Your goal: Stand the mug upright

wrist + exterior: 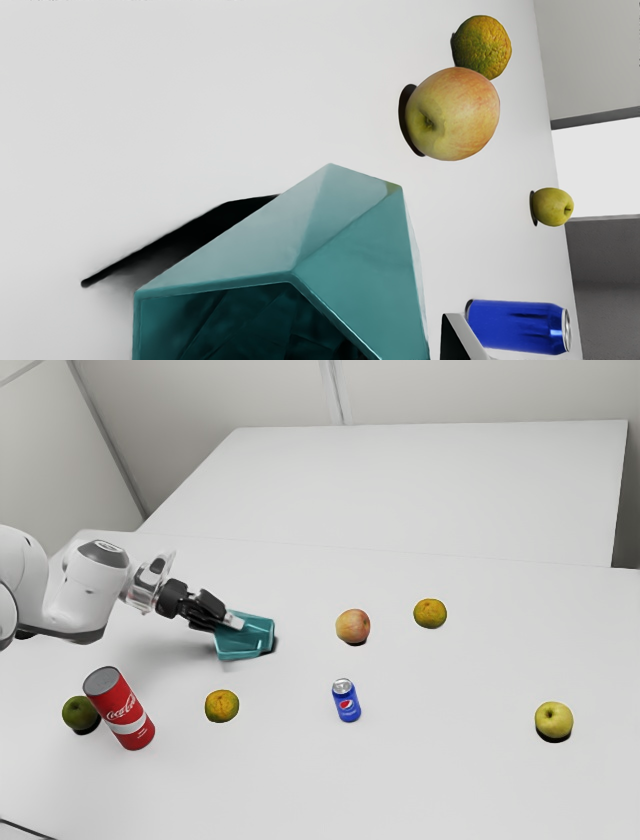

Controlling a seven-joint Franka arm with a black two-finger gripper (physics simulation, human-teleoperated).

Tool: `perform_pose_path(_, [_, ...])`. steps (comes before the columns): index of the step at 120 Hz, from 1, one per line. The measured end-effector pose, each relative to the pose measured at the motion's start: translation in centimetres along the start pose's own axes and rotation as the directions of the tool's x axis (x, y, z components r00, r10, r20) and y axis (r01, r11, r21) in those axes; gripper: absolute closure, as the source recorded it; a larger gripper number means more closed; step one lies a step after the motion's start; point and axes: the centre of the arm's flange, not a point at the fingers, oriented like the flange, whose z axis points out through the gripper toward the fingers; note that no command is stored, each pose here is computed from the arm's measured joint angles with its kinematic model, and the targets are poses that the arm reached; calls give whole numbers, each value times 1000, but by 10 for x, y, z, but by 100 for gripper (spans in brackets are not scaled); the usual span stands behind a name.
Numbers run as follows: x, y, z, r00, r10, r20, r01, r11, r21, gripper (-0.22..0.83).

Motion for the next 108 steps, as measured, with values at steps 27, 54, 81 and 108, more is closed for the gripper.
perform_pose_path(27, [1,3,2,999,35,3,-35,999,0,75])
perform_pose_path(54, [8,18,3,996,84,12,-84,996,32,76])
perform_pose_path(81, [22,81,6,968,213,134,-237,948,211,77])
perform_pose_path(108, [18,117,23,895,256,366,-407,806,431,78])
